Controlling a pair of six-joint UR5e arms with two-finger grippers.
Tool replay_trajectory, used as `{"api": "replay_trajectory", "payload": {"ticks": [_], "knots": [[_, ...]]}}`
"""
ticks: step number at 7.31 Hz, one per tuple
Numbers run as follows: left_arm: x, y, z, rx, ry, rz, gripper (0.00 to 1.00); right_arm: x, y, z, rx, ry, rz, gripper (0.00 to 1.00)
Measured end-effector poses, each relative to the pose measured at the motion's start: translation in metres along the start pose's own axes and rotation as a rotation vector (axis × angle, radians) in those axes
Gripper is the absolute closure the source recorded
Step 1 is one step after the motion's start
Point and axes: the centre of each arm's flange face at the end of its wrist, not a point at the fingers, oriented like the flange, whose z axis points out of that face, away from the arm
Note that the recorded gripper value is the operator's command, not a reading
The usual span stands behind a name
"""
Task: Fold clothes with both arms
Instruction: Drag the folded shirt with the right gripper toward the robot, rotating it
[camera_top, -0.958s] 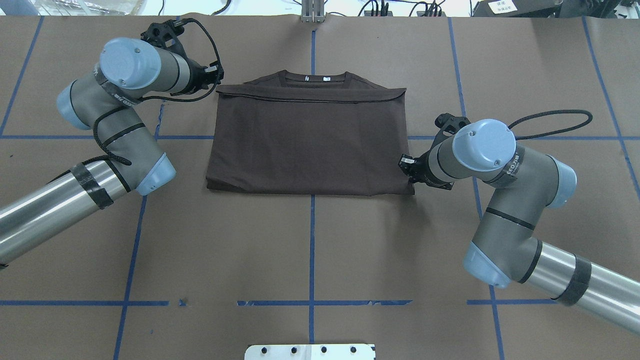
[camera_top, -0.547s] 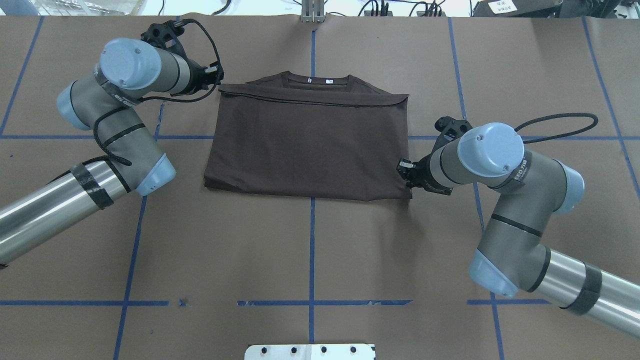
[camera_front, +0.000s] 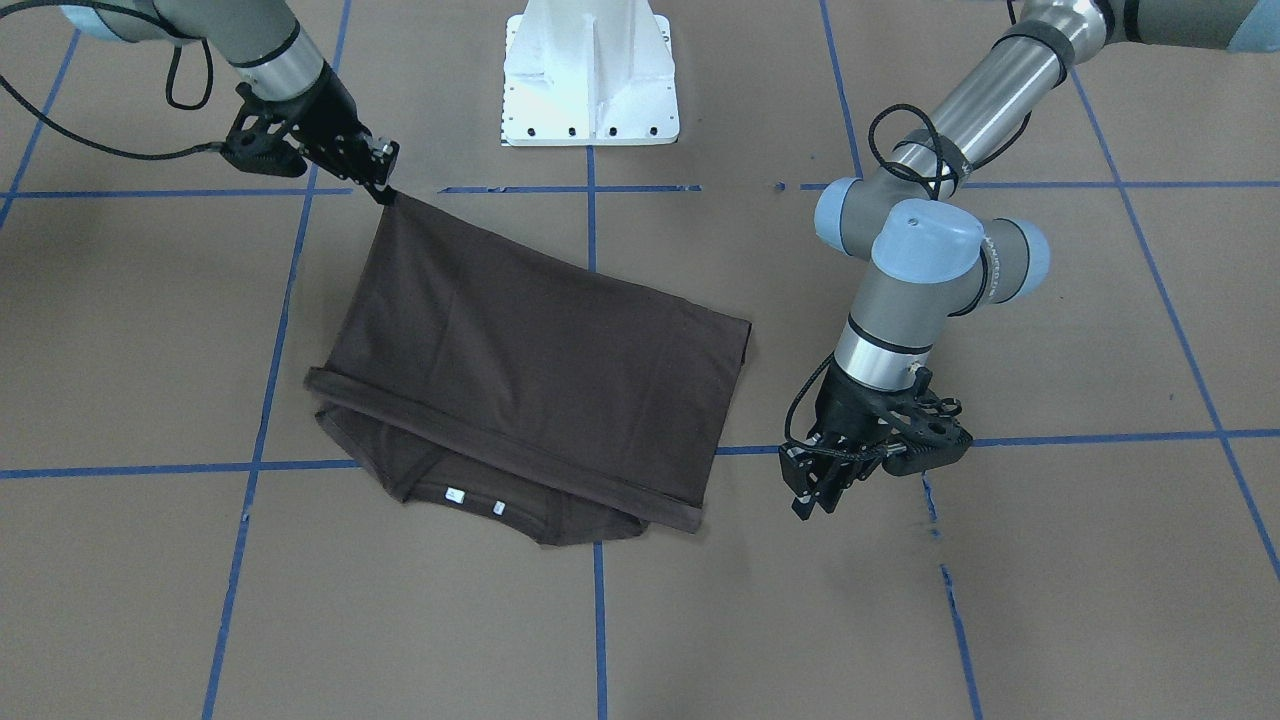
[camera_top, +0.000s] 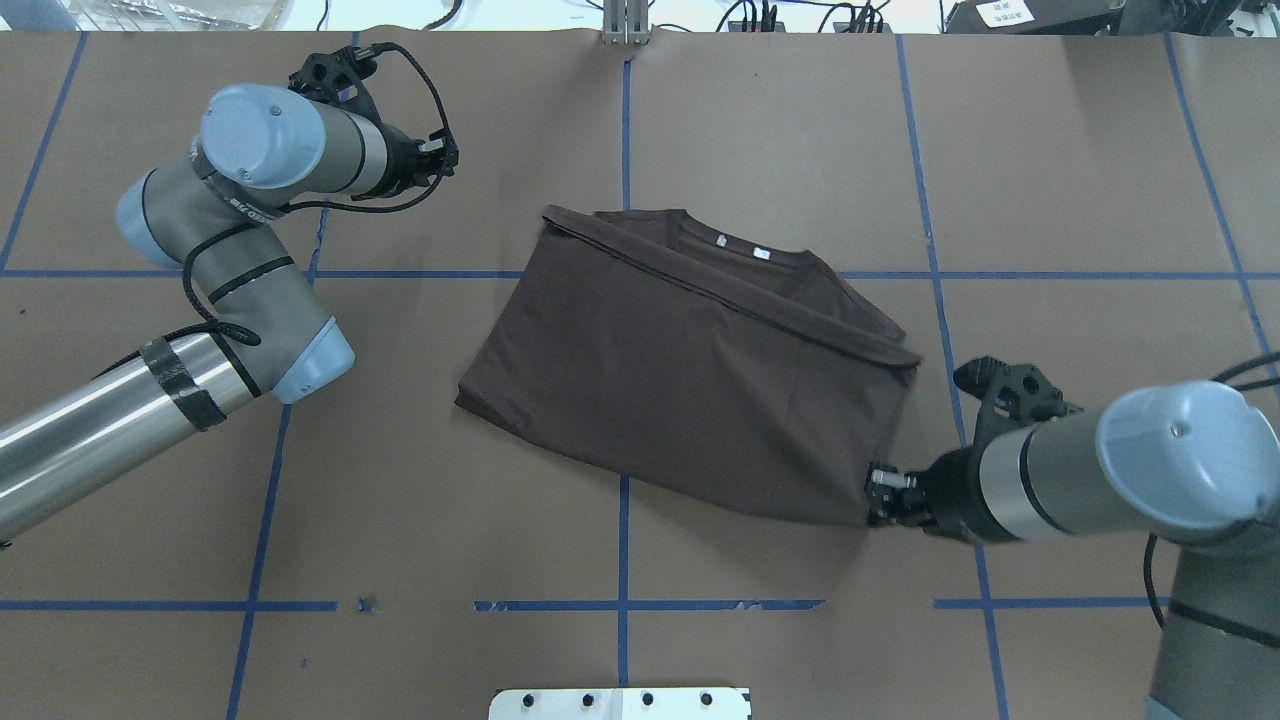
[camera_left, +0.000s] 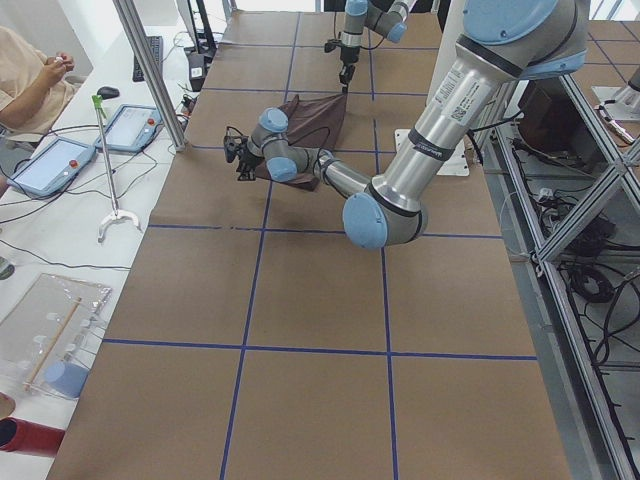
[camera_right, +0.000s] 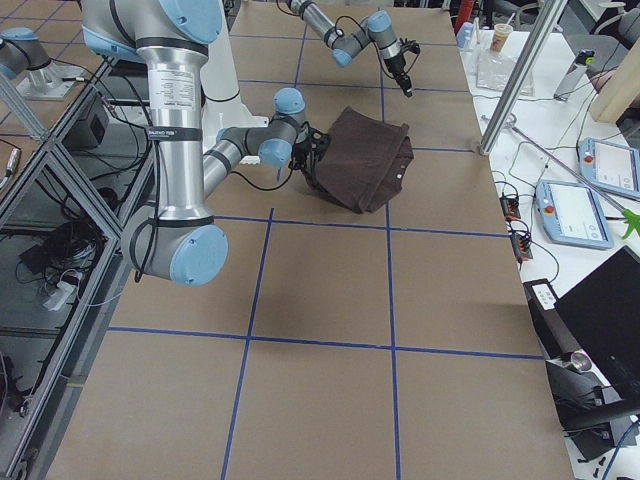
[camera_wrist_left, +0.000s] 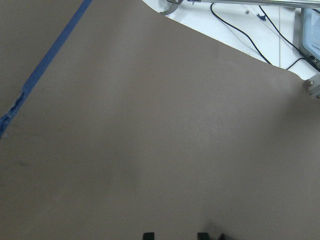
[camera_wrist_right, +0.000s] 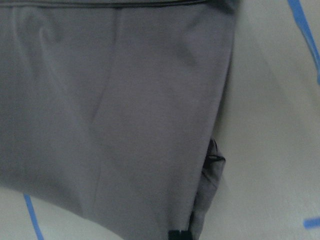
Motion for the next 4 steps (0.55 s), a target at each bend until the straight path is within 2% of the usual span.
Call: {"api": "replay_trajectory", "payload": {"ticks": [2, 3, 4], "knots": [[-0.007, 0.017, -0.032, -0.094, 0.054, -0.026, 0.6, 0.008, 0.07, 0.01, -0.135, 0.032, -0.065, 0.0], [-0.011, 0.026, -0.052, -0.151, 0.08, -0.056, 0.6, 0.009, 0.087, 0.015, -0.165, 0.04, -0.083, 0.0], [-0.017, 0.036, -0.072, -0.215, 0.098, -0.097, 0.6, 0.008, 0.09, 0.014, -0.16, 0.035, -0.086, 0.0]]}}
